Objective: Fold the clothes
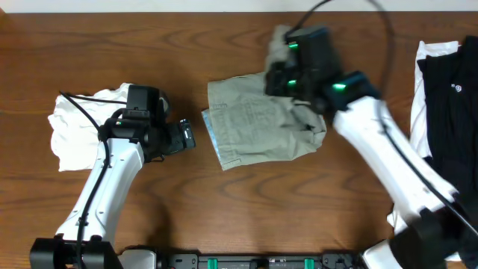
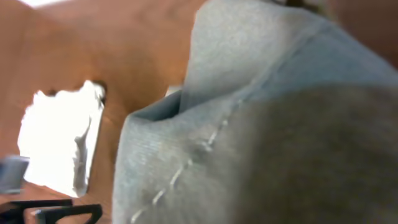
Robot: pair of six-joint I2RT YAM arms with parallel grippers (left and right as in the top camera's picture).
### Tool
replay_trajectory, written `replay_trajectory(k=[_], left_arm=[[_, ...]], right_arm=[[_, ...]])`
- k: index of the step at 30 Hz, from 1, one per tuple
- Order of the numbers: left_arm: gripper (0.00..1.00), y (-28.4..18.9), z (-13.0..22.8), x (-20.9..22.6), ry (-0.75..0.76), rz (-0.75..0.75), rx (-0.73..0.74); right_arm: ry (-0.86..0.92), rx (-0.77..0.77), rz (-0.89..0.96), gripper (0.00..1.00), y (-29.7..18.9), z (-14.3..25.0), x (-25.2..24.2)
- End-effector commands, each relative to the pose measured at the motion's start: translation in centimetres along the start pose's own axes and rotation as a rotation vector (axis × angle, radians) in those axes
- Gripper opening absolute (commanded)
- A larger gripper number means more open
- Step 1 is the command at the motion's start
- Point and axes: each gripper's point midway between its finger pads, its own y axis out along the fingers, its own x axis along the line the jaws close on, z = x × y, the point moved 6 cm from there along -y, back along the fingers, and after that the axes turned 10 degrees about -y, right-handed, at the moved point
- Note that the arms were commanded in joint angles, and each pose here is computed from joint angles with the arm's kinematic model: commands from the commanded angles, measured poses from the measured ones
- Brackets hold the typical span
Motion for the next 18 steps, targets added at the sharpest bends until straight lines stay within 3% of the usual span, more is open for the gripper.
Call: replay_trajectory(k=[1, 8, 18], left_arm=[[0.98, 0.2, 0.0, 0.3, -0.019, -0.014, 0.005], [0.98, 0.2, 0.0, 0.3, -0.020, -0.016, 0.008], [0.98, 0.2, 0.0, 0.3, -0.019, -0.014, 0.005]], right_arm=[[0.026, 0.075, 0.066, 0.01, 4.8, 2.1, 0.3], [0.015, 0.159, 0.094, 0.01, 11.0, 4.9, -0.1], [-0.009, 0.176, 0.025, 0.01, 11.6, 5.7, 1.8]])
